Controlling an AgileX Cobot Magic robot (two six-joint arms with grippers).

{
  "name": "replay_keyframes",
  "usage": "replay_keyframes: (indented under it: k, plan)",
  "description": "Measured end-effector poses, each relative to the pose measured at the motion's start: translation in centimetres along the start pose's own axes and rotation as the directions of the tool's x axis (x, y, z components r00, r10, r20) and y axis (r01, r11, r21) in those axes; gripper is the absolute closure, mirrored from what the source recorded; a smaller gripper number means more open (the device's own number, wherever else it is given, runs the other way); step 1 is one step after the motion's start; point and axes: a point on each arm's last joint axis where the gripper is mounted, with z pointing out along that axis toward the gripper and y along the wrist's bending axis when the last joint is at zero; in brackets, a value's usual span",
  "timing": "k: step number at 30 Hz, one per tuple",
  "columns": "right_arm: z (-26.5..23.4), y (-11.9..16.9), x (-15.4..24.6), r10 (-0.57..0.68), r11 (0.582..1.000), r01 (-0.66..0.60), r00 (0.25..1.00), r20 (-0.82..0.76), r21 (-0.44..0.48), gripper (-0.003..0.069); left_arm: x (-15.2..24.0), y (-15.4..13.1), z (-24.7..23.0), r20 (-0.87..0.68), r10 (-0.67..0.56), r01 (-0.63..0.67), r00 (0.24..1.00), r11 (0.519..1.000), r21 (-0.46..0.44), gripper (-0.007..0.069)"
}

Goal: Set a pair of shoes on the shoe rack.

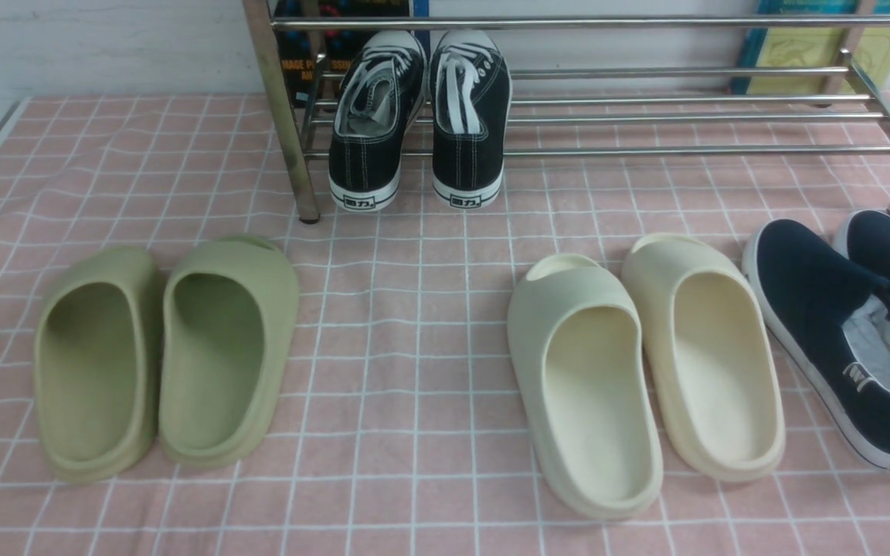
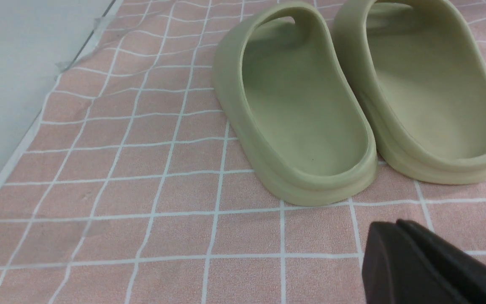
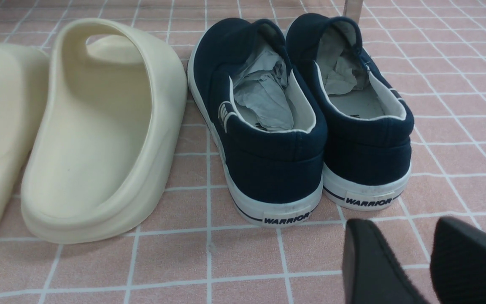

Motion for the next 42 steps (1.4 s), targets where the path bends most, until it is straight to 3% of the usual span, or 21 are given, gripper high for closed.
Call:
replay_keyframes:
  k: [42]
  plan:
    - [0.0, 0.0, 0.0, 0.0, 1.0, 0.0, 1.0, 0.0, 0.0, 0.042, 0.05, 0.0, 0.0, -0.005, 0.002, -0.002, 1.0, 1.0, 0.0, 0.0571]
